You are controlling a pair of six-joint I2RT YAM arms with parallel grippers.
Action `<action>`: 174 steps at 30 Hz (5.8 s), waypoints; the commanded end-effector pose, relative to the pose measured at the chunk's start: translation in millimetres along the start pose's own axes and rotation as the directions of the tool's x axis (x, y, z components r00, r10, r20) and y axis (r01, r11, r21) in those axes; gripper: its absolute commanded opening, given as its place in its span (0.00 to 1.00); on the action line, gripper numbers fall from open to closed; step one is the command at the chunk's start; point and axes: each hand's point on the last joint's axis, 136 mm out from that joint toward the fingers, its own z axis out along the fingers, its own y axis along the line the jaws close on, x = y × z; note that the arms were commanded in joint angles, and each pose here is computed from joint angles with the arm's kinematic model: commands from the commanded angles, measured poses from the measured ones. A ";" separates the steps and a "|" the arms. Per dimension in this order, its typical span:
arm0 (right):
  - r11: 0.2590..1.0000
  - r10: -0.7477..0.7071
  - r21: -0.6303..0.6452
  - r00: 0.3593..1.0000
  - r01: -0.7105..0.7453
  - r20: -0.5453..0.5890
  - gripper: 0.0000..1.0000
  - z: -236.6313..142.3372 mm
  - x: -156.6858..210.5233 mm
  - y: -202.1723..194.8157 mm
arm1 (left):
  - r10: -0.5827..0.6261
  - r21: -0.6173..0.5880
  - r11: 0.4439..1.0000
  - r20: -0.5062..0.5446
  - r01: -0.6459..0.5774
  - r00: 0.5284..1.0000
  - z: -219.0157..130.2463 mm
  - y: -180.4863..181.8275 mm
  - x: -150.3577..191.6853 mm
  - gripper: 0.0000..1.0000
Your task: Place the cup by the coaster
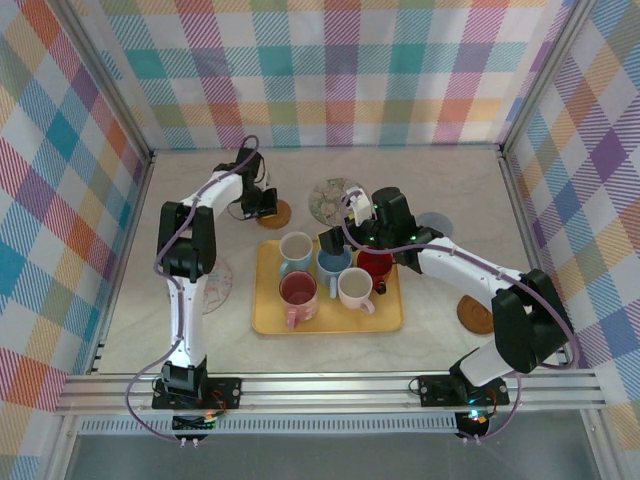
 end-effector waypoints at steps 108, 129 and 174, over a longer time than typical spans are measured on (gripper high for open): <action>0.857 -0.417 -0.315 0.908 0.407 0.038 0.99 -21.0 40.7 139.3 | -0.066 -0.222 0.968 0.224 0.117 0.972 -185.2 43.9 147.7 1.00; 0.810 -0.509 -0.296 0.857 0.507 0.075 0.99 -4.3 43.7 144.4 | -0.240 -0.411 0.886 -0.012 0.214 0.971 -117.2 109.9 200.0 0.84; 0.777 -0.586 -0.210 0.803 0.594 0.103 0.99 -2.2 48.5 129.6 | -0.336 -0.501 0.823 -0.047 0.269 0.941 -75.3 144.3 197.4 0.19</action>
